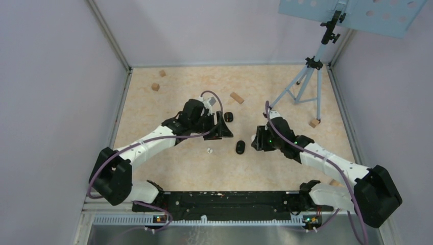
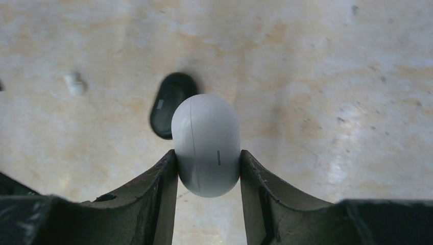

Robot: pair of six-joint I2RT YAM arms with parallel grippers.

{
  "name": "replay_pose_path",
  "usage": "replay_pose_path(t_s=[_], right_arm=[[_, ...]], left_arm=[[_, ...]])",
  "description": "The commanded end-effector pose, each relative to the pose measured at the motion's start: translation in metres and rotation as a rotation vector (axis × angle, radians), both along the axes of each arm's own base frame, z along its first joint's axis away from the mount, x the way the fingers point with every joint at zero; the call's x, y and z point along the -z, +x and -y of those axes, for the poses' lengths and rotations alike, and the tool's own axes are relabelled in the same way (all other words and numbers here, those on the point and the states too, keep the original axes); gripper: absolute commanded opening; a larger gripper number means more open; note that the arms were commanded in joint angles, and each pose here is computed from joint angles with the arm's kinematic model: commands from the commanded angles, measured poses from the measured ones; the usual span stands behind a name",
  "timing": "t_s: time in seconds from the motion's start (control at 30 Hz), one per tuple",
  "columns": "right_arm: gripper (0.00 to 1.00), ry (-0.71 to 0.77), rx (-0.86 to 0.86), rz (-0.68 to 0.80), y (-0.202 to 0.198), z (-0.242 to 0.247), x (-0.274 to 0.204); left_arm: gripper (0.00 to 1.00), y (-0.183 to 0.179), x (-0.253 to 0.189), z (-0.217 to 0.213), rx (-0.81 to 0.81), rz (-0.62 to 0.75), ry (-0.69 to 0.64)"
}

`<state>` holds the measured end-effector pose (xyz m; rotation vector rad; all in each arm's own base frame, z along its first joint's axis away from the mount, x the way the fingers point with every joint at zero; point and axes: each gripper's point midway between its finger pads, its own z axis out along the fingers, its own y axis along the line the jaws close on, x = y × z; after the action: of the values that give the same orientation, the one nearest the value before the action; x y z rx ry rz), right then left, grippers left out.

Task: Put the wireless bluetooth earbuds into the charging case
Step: Pass from the right arm to the left

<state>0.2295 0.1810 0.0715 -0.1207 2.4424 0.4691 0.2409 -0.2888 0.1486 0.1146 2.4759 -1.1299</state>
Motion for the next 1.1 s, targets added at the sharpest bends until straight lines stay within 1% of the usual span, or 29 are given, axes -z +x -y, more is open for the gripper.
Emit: replay_pose_path(t_s=[0.0,0.1,0.23,0.4,0.5,0.57,0.67,0.77,0.87,0.97,1.0,1.03,1.07], right_arm=[[0.22,0.174,-0.204,0.137,0.0,-0.048,-0.041],[0.21,0.221,-0.279,0.187,-0.005,-0.068,-0.056],[0.2,0.252,-0.329,0.213,-0.01,-0.084,-0.067],[0.2,0.275,-0.357,0.216,-0.014,-0.092,-0.072],[0.19,0.27,-0.383,0.208,-0.016,-0.097,-0.07],[0.19,0.287,-0.39,0.228,-0.013,-0.103,-0.075],[0.18,0.312,-0.395,0.229,-0.015,-0.107,-0.078],[0.18,0.323,-0.396,0.236,-0.015,-0.109,-0.08],[0.18,0.323,-0.397,0.237,-0.015,-0.109,-0.08],[0.18,0.33,-0.412,0.24,-0.018,-0.11,-0.082],[0.19,0.324,-0.412,0.24,-0.018,-0.109,-0.081],[0.26,0.319,-0.404,0.241,-0.017,-0.108,-0.082],[0.41,0.314,-0.396,0.242,-0.017,-0.106,-0.082]], left_arm=[[0.73,-0.001,-0.023,0.025,0.061,-0.03,-0.18],[0.74,-0.003,-0.019,0.035,0.083,-0.073,-0.257],[0.71,-0.003,-0.015,0.04,0.081,-0.106,-0.301],[0.65,-0.002,-0.004,0.038,0.065,-0.124,-0.273],[0.65,-0.006,-0.001,0.04,0.077,-0.134,-0.289],[0.63,-0.007,0.0,0.042,0.089,-0.142,-0.295],[0.59,-0.011,0.002,0.046,0.113,-0.148,-0.302],[0.5,-0.014,0.003,0.051,0.131,-0.155,-0.303],[0.39,-0.016,0.005,0.052,0.135,-0.158,-0.3],[0.23,-0.016,0.005,0.052,0.129,-0.155,-0.298],[0.16,-0.016,0.005,0.051,0.126,-0.157,-0.296],[0.11,-0.015,0.004,0.051,0.119,-0.153,-0.292],[0.05,-0.014,0.004,0.049,0.112,-0.149,-0.289]])
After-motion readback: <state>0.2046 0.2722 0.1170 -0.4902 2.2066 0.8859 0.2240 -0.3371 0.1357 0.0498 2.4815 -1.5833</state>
